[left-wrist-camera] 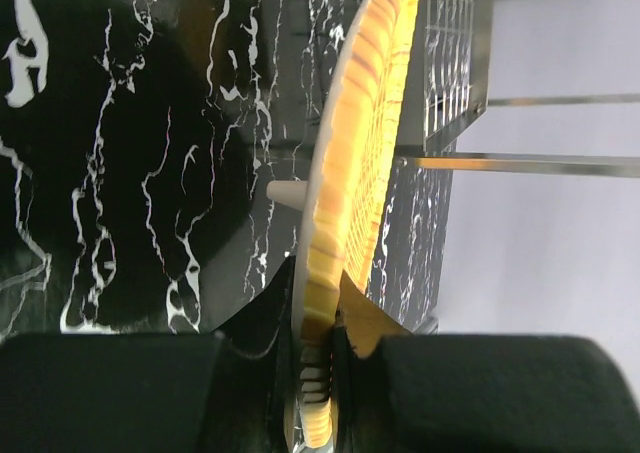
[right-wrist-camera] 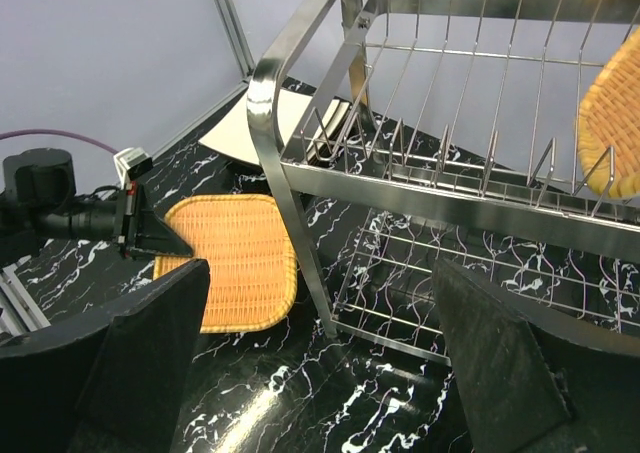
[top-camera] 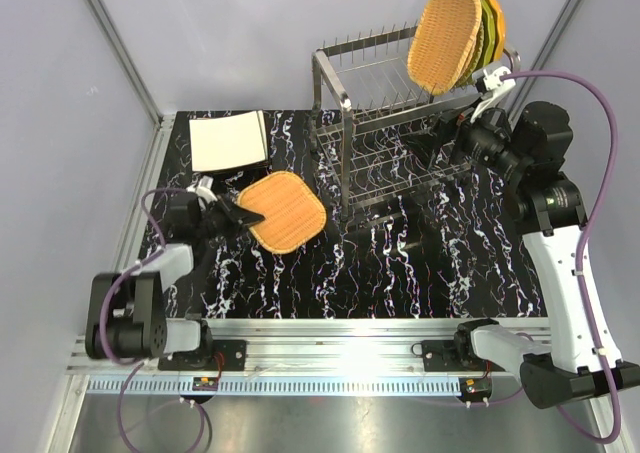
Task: Unload the plates from the dish rack
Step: Place the plate on the table
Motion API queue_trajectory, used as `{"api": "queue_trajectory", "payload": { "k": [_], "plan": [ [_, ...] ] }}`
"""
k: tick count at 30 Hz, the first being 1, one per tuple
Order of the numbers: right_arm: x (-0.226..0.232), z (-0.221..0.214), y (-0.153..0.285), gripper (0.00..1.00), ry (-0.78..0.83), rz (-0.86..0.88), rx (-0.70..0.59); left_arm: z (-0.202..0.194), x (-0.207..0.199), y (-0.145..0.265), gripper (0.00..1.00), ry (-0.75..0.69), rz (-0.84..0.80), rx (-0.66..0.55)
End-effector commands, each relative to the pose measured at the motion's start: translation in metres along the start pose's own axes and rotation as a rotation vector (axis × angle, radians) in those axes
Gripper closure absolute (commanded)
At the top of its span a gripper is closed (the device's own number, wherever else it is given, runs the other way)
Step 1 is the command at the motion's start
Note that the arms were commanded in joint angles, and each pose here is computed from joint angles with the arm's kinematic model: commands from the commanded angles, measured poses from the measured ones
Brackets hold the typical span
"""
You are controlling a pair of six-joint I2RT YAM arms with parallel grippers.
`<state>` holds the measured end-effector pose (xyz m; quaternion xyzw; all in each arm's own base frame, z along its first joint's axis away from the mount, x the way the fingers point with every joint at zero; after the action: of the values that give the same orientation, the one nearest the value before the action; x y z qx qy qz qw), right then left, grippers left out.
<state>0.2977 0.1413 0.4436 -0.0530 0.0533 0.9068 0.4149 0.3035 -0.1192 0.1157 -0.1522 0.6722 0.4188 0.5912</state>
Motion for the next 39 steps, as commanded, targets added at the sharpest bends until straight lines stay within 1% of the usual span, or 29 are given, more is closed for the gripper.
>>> {"api": "queue_trajectory", "payload": {
  "k": [1, 3, 5, 8, 15, 20, 21, 23, 26, 28, 29, 30, 31, 33, 34, 36, 37, 39],
  "plan": [
    [-0.007, 0.003, 0.005, 0.00, 0.027, -0.040, -0.009, 0.017, -0.057, -0.009, 1.00, -0.186, -0.185, 0.048],
    [-0.007, 0.001, 0.005, 0.00, 0.025, -0.041, -0.008, 0.020, -0.048, -0.019, 1.00, -0.178, -0.159, 0.080],
    [-0.007, 0.000, 0.005, 0.00, 0.023, -0.039, -0.005, 0.025, -0.051, -0.026, 1.00, -0.188, -0.160, 0.101],
    [-0.009, -0.002, 0.004, 0.00, 0.023, -0.044, 0.001, 0.030, -0.043, -0.042, 0.98, -0.170, -0.134, 0.143],
    [-0.012, -0.002, 0.003, 0.00, 0.028, -0.055, 0.003, 0.039, -0.028, -0.069, 0.96, -0.145, -0.070, 0.176],
    [-0.013, -0.002, 0.002, 0.00, 0.026, -0.055, 0.003, 0.051, -0.020, -0.081, 0.89, -0.124, -0.039, 0.134],
    [-0.014, -0.001, 0.002, 0.00, 0.028, -0.058, 0.002, 0.043, -0.017, -0.087, 0.87, -0.122, -0.032, 0.149],
    [-0.014, -0.002, 0.002, 0.00, 0.025, -0.059, 0.005, 0.045, -0.014, -0.091, 0.83, -0.115, -0.023, 0.139],
    [-0.015, -0.003, 0.002, 0.00, 0.024, -0.063, 0.008, 0.045, -0.004, -0.094, 0.70, -0.102, 0.006, 0.127],
    [-0.015, -0.003, 0.002, 0.00, 0.024, -0.063, 0.008, 0.046, 0.000, -0.093, 0.60, -0.095, 0.027, 0.120],
    [-0.017, -0.003, 0.002, 0.00, 0.051, -0.065, 0.010, 0.047, 0.002, -0.094, 0.54, -0.103, 0.037, 0.110],
    [-0.017, -0.003, 0.002, 0.00, 0.053, -0.065, 0.008, 0.048, 0.003, -0.093, 0.51, -0.105, 0.047, 0.104],
    [-0.017, -0.003, 0.002, 0.00, 0.054, -0.066, 0.010, 0.050, 0.006, -0.091, 0.43, -0.115, 0.068, 0.090],
    [-0.019, -0.002, 0.002, 0.00, 0.059, -0.071, 0.008, 0.051, 0.007, -0.089, 0.34, -0.128, 0.087, 0.079],
    [-0.019, -0.001, 0.001, 0.00, 0.061, -0.071, 0.007, 0.050, 0.010, -0.087, 0.25, -0.130, 0.109, 0.075],
    [-0.021, 0.006, 0.003, 0.00, 0.073, -0.078, -0.002, 0.054, 0.007, -0.081, 0.16, -0.173, 0.118, 0.039],
    [-0.021, 0.007, 0.002, 0.00, 0.075, -0.078, -0.002, 0.053, 0.011, -0.077, 0.07, -0.174, 0.143, 0.033],
    [-0.023, 0.015, 0.003, 0.00, 0.089, -0.083, -0.012, 0.058, 0.008, -0.069, 0.01, -0.221, 0.166, -0.011]
  ]
}}
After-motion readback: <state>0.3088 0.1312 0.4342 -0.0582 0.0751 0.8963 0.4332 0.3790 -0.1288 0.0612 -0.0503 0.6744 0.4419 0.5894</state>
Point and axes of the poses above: each gripper's point midway between its finger pads, its own y axis back along the fingers, its own x axis along the line the jaws close on, z = x × y, the point moved 1 cm from there along y, back along the fingers, and after that the axes turned 15 degrees about y, right-handed, at the moved point
